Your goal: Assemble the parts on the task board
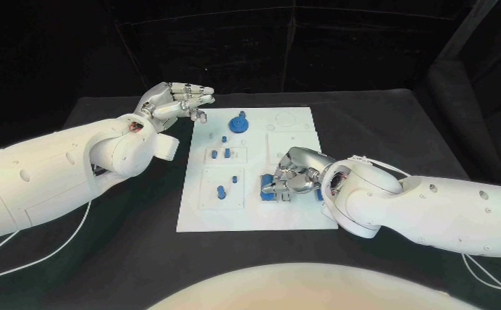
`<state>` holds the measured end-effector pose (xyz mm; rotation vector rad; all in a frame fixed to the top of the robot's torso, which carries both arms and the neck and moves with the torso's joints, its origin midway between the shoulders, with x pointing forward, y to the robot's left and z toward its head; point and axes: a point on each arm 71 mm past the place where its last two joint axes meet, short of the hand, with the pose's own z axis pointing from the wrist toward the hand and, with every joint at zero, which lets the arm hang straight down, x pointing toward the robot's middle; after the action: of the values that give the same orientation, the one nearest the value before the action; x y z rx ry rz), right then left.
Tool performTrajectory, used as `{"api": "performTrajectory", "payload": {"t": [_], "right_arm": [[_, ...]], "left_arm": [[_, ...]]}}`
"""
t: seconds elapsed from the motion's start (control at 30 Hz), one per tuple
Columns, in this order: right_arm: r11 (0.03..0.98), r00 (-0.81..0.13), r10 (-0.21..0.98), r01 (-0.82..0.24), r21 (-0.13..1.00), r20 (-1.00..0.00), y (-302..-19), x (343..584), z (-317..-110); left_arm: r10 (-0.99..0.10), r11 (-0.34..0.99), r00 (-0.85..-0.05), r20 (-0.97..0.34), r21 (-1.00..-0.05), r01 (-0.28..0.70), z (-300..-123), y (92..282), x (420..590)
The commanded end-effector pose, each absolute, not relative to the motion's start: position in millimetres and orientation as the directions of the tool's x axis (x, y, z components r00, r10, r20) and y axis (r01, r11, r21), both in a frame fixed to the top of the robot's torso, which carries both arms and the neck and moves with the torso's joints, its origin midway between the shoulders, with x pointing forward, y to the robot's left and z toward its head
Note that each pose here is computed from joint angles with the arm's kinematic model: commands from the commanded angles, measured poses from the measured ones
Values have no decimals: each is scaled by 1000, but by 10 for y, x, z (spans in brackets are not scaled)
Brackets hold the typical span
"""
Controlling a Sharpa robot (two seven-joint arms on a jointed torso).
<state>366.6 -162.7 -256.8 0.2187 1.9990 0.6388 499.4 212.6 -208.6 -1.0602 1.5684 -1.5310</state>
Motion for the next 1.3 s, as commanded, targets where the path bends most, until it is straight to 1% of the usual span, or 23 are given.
{"api": "performTrajectory", "payload": {"t": [0.03, 0.2, 0.43, 0.7, 1.3], "right_arm": [[842, -510, 383, -149, 518, -770, -1607, 3666, -2567], [859, -515, 360, -143, 492, -778, -1624, 3684, -2594], [883, -510, 347, -105, 457, -787, -1648, 3721, -2631], [899, -502, 323, -104, 426, -802, -1659, 3735, -2641], [879, -516, 333, -132, 457, -789, -1647, 3708, -2622]], "left_arm": [[-899, -36, -433, 70, -996, -85, -2076, 2124, 4997], [-900, -36, -431, 69, -996, -84, -2078, 2128, 5001], [-899, -36, -432, 69, -996, -85, -2080, 2123, 5003], [-899, -35, -432, 69, -996, -85, -2082, 2128, 5003], [-899, -34, -432, 69, -996, -87, -2086, 2142, 5001]]}}
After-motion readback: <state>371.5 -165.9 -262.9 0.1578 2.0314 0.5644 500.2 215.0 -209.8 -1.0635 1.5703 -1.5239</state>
